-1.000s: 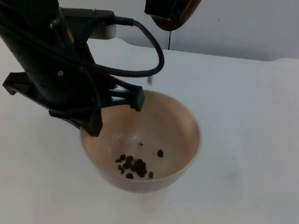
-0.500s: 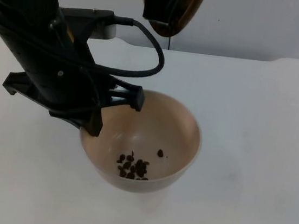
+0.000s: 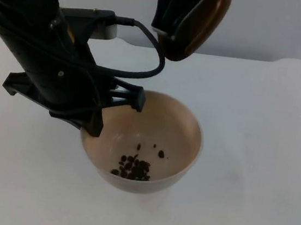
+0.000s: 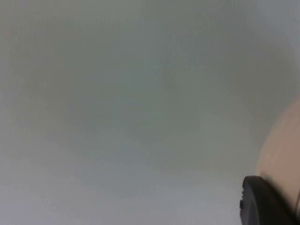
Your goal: Pick up the bowl with the left hand and pour the coffee beans from the cup into the bowl with the right hand.
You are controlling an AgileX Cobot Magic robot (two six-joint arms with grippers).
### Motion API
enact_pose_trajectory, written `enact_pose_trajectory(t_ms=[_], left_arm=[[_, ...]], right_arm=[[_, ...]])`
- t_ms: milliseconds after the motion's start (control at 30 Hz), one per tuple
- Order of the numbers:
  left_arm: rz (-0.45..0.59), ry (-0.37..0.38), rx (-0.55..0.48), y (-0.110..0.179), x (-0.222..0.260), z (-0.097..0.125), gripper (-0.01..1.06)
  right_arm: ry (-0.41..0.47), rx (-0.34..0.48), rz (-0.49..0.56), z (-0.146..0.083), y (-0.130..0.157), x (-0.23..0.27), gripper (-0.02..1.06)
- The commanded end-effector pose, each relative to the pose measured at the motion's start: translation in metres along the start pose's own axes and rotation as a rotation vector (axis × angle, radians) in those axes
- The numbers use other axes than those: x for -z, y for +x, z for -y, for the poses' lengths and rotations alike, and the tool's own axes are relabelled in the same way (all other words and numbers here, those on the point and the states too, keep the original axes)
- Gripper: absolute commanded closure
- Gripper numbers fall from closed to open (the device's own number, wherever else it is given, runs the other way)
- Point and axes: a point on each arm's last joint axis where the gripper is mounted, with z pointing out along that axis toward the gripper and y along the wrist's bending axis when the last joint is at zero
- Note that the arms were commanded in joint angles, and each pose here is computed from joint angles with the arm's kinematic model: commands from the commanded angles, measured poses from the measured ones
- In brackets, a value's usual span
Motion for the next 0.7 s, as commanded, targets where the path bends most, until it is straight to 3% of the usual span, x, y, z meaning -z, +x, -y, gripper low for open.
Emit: enact_pose_trajectory(t_ms=[0, 100, 467, 667], left_arm=[[0.024, 0.014, 0.018, -0.004, 0.003, 0.002, 1.05], [0.024, 0.014, 0.018, -0.004, 0.003, 0.002, 1.05], [0.021, 0.013, 0.018, -0.003, 0.003, 0.002, 1.05], [0.021, 0.013, 0.018, -0.003, 0.003, 0.002, 1.05]], right_arm=[[-0.019, -0.036, -0.007, 0.004, 0.001, -0.003, 1.05], [-0.046, -0.062, -0.023, 0.007, 0.004, -0.008, 1.05], [-0.241, -0.309, -0.094, 0.04, 0.035, -0.021, 1.05], [-0.408, -0.418, -0.105, 0.055, 0.05, -0.024, 1.05]])
